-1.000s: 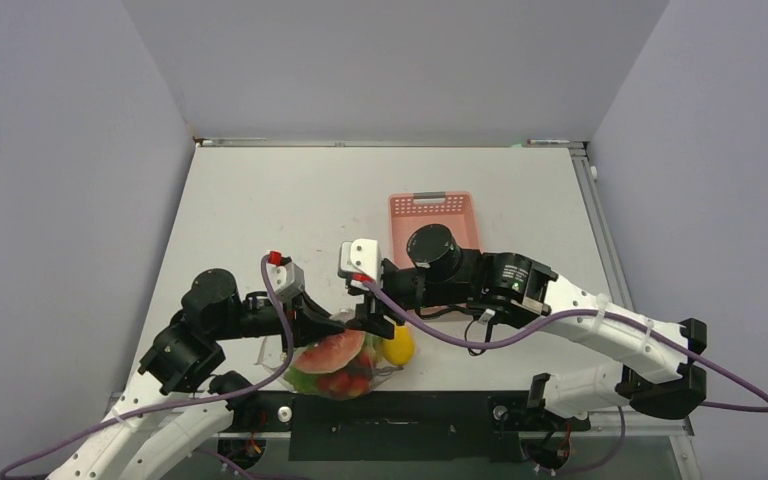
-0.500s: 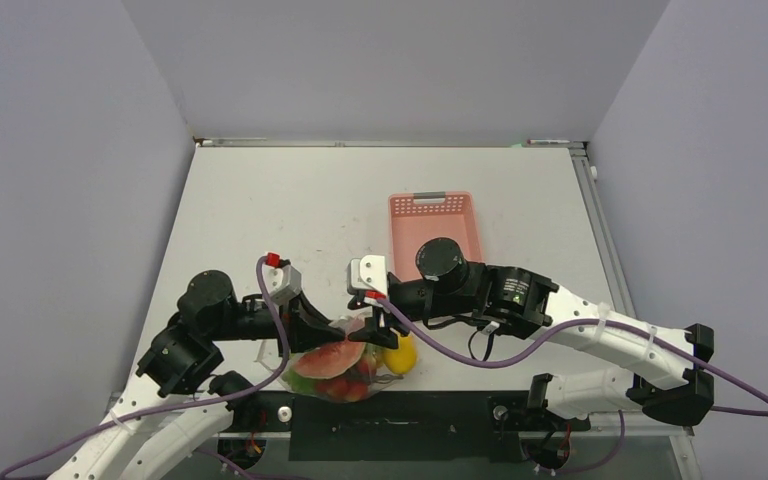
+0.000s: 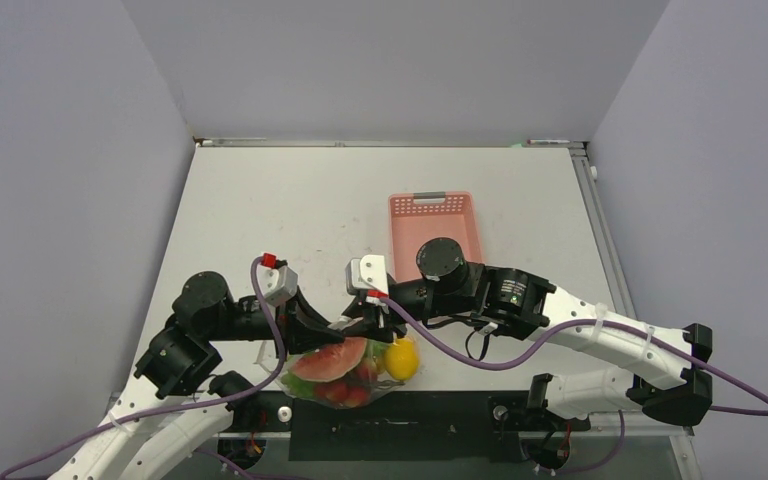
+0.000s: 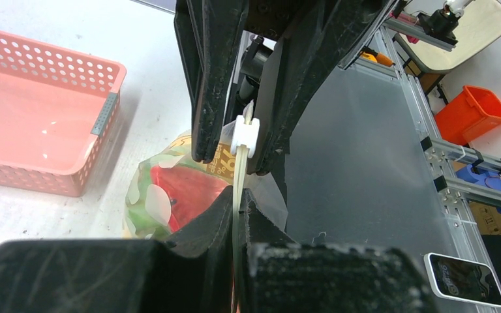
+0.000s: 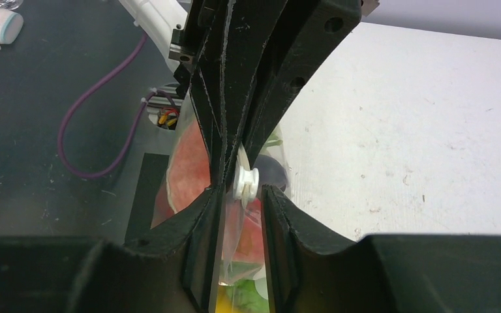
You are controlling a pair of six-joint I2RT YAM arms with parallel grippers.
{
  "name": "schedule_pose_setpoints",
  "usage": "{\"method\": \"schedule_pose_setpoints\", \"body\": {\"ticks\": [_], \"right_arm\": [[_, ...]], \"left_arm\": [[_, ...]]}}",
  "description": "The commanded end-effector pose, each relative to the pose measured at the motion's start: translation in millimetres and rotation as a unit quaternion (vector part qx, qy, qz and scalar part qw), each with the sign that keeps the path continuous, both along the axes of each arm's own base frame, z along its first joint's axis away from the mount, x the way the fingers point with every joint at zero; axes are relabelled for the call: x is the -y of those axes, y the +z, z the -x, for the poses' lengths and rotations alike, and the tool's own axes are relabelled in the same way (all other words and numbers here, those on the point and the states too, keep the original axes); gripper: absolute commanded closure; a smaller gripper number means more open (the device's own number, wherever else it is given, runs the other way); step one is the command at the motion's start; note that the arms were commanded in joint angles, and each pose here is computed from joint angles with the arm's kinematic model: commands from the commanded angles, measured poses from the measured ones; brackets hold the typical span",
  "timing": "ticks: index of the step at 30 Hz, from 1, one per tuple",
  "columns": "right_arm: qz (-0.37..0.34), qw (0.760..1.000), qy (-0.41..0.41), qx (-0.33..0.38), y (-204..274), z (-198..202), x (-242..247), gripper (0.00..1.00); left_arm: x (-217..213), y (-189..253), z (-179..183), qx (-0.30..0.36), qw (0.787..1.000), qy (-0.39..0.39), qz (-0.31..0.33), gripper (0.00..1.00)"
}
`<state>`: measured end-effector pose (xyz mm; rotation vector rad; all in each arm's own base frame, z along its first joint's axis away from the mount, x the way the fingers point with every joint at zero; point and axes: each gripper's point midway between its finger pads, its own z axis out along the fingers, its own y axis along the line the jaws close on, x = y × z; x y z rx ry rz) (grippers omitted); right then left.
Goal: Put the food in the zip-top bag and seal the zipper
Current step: Zip the zipper food storage bag at the center of the board.
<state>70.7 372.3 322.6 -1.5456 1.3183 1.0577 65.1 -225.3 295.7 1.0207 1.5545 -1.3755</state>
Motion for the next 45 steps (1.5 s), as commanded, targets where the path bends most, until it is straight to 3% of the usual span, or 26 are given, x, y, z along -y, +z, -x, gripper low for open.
{"method": "schedule_pose_setpoints", "body": {"ticks": [1,15,20,24,37,43,45], "right_arm": [[-0.030,0.999,0.021,-0.001,13.4,8.0,-6.7,0.73],[-0.024,1.000,0.017,-0.006,6.0,7.5,-5.4,0.74],[-0.029,0.999,0.021,-0.008,7.6,9.7,-5.6,0.82],[-0.031,0.999,0.022,-0.007,8.9,9.4,-5.8,0.94],[-0.046,0.999,-0.001,-0.001,19.0,3.7,-2.8,0.95],[-0.040,0.999,-0.015,-0.005,20.1,0.1,-2.0,0.95],[-0.038,0.999,-0.016,-0.008,19.9,0.5,-1.5,0.95]], "left_arm": [[-1.5,46.6,8.6,0.066,0.996,-0.017,0.056,1.00],[-2.8,51.9,10.8,0.072,0.995,-0.017,0.063,1.00],[-2.1,51.9,10.4,0.071,0.995,-0.018,0.064,1.00],[-1.9,51.0,10.0,0.069,0.995,-0.018,0.063,1.00],[-0.1,35.5,5.3,0.051,0.998,-0.013,0.043,1.00],[-1.8,29.3,3.7,0.053,0.998,-0.007,0.030,0.89],[-2.5,28.4,3.2,0.054,0.998,-0.005,0.027,0.80]]}}
